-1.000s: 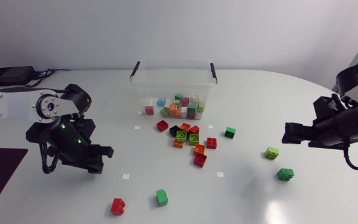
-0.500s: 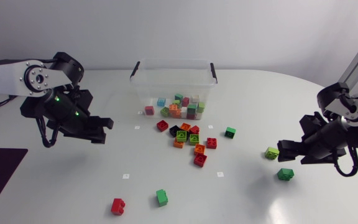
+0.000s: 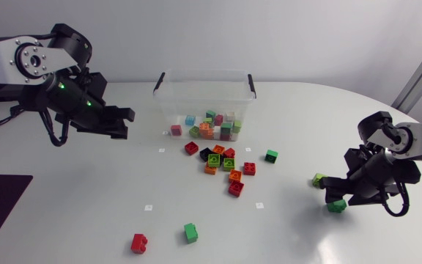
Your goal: Place the duplo bricks in the container
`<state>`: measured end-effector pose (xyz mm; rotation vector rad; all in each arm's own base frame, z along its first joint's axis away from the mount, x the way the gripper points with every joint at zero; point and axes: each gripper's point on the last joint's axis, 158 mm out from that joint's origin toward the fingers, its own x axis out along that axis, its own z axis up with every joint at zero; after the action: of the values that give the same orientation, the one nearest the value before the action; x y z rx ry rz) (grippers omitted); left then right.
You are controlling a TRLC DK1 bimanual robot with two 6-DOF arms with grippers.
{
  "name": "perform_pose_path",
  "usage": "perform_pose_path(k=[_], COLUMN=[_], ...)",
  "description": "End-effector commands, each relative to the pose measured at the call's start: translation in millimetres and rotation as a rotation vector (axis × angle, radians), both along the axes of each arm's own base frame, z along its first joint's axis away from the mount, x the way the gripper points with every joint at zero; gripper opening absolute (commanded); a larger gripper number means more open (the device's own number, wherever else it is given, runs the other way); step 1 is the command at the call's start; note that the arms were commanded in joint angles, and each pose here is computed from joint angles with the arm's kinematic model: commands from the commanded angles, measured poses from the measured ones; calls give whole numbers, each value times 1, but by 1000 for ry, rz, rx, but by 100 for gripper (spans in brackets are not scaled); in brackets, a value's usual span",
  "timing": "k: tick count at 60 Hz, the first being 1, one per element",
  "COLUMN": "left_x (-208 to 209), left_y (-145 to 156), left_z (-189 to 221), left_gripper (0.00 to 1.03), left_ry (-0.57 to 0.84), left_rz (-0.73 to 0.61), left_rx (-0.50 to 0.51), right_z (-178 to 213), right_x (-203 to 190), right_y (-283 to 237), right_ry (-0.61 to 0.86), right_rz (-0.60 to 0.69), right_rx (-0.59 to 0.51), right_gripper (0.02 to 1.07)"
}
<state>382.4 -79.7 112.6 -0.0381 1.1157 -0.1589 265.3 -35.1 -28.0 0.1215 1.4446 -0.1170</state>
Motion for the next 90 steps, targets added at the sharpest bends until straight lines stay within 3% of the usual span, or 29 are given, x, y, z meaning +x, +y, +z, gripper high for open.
perform_pose_path(k=[1, 5, 12, 25, 34, 51, 79, 83, 85, 89, 90], left_x=[14, 20, 31, 50, 62, 85, 144, 152, 156, 161, 162], left_y=[-6, -9, -14, -31, -46, -76, -119, -120, -118, -117, -116], left_z=[19, 27, 44, 63, 67, 70, 60, 59, 59, 59, 59], left_gripper=[11, 11, 11, 11, 12, 12, 13, 21, 38, 60, 70], left_ry=[-60, -89, -134, -195, -222, -254, -295, -304, -314, -318, -314], left_rz=[-5, -8, -9, -28, -43, -75, -107, -99, -88, -87, -85], left_rx=[-14, -20, -32, -53, -69, -96, -111, -91, -70, -53, -50], right_z=[-15, -17, -18, -15, -6, 34, 83, 92, 97, 106, 109], right_x=[-12, -10, -11, -9, -6, 14, 81, 91, 98, 109, 112], right_y=[1, 1, 2, 3, 5, 20, 86, 97, 103, 112, 116], right_ry=[45, 38, 37, 19, 4, -57, -231, -261, -284, -311, -320], right_rz=[-24, -27, -23, -16, -1, 52, 175, 185, 194, 200, 203], right_rx=[-2, -4, -13, -21, -24, -17, 24, 31, 34, 44, 46], right_gripper=[72, 64, 63, 40, 34, 34, 34, 34, 34, 34, 34])
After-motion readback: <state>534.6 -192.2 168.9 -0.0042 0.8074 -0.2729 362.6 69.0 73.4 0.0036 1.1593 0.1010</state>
